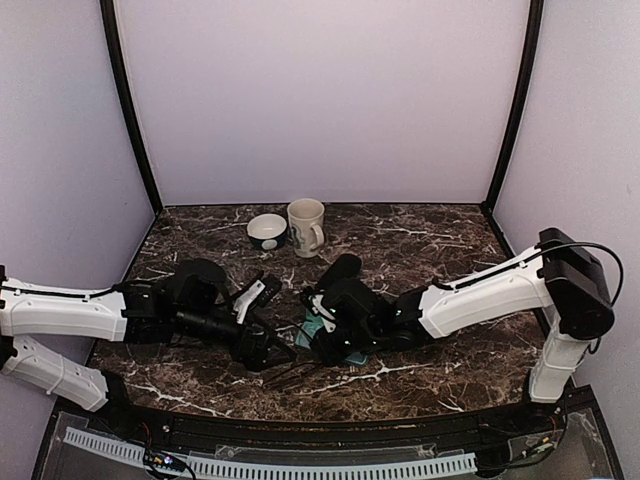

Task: Organize the sunglasses
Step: Fold the right temple of the sunglasses on the sunglasses, then pass from the right arm to the left

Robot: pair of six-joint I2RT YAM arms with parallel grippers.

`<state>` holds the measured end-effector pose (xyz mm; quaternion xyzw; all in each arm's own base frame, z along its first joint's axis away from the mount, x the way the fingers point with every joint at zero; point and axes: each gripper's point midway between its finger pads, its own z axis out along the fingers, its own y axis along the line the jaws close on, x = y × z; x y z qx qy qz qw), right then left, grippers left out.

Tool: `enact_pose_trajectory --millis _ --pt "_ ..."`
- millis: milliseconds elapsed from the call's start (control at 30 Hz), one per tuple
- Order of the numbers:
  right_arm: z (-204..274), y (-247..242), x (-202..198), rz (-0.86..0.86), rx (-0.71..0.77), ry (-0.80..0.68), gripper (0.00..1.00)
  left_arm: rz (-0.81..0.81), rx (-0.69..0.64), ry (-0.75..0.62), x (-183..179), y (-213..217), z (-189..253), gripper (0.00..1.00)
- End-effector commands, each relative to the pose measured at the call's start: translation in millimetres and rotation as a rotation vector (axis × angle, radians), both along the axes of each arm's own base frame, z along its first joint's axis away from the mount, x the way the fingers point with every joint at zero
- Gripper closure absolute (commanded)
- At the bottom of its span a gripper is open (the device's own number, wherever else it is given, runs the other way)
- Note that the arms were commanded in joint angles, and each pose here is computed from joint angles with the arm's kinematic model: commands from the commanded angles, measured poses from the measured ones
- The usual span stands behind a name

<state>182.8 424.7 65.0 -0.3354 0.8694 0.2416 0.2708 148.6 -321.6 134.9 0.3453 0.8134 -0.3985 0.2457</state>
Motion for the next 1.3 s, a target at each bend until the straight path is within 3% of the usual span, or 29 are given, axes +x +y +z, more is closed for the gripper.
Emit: enact_pose_trajectory --millis 0,267,533,667,867,1100,1267 --pt "34 5 10 -0.037 0.091 -0.101 1.00 0.054 -0.039 0.106 -5 0 4 0.01" --pt "60 -11 24 -0.157 0.115 -0.210 1.00 0.131 -0.108 0.283 -16 5 -3 0.01" --pt "74 -29 30 -0.258 0.118 -0.287 1.00 0.127 -0.177 0.360 -18 -3 2 0.01" --pt "88 -38 32 -0.305 0.143 -0.314 1.00 0.142 -0.178 0.402 -15 -6 -1 0.09" --pt "91 -44 33 -0.337 0.149 -0.321 1.00 0.161 -0.159 0.424 -10 -10 -6 0.22" --pt "87 -43 31 -0.355 0.157 -0.304 1.00 0.205 -0.190 0.376 2 -11 5 0.17" --pt "85 -43 31 -0.377 0.162 -0.287 1.00 0.240 -0.203 0.358 9 -9 10 0.21"
